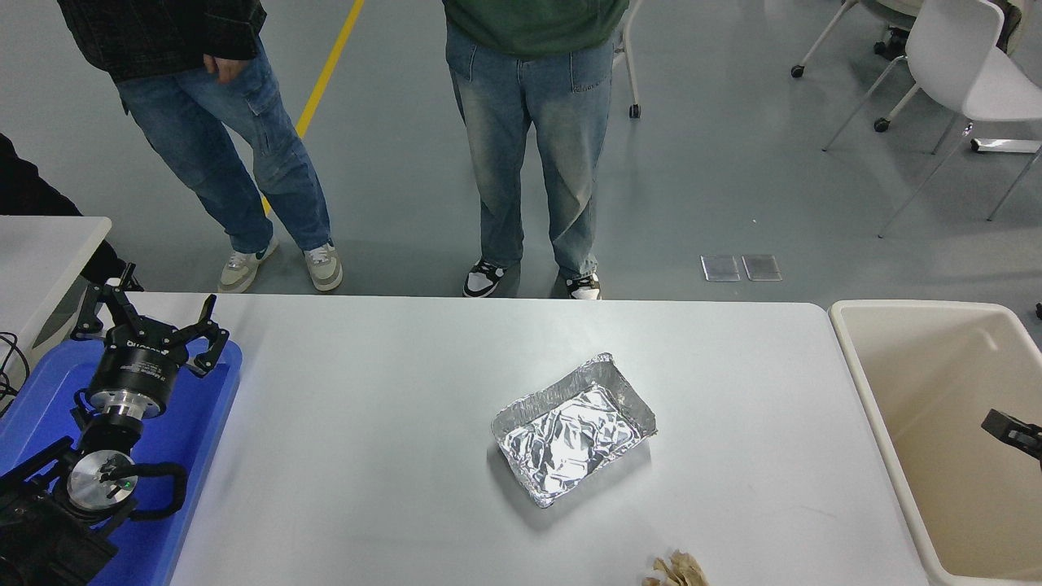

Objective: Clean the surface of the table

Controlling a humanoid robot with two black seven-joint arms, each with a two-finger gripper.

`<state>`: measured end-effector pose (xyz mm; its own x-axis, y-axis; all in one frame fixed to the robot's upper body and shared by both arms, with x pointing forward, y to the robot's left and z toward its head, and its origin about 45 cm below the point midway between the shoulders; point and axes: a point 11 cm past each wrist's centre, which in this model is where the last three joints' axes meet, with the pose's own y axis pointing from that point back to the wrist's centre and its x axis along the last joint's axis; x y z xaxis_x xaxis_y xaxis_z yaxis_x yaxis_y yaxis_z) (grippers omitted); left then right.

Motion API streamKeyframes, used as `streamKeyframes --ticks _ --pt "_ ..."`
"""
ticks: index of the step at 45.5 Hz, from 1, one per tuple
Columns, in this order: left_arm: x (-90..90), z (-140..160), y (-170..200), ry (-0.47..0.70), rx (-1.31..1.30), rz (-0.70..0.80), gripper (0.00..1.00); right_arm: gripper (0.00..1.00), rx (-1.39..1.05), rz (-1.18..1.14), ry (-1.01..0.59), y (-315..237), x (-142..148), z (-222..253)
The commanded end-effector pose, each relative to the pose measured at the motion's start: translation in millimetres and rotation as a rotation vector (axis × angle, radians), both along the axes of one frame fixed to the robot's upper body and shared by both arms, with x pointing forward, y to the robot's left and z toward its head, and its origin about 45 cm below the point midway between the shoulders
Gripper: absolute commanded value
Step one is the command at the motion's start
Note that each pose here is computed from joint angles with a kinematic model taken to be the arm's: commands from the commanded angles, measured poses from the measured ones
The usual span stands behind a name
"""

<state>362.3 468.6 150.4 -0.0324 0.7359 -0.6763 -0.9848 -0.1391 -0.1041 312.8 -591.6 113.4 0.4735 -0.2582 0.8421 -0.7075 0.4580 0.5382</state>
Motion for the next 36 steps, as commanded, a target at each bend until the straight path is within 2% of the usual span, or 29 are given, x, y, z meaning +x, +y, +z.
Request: streamKeyframes --ticks 1,22,36 --pt "-0.1 0 0 -0.001 0.001 0.001 1.0 1.0 -0.016 -0.02 -0.037 -6 4 11" --pt "0.0 0 0 0.0 0.0 0.0 1.0 1.0 0.048 -0.067 -0.135 -14 15 33" --pt "-0.1 0 0 -0.001 0.001 0.001 1.0 1.0 0.23 -0.175 -0.333 -6 36 49"
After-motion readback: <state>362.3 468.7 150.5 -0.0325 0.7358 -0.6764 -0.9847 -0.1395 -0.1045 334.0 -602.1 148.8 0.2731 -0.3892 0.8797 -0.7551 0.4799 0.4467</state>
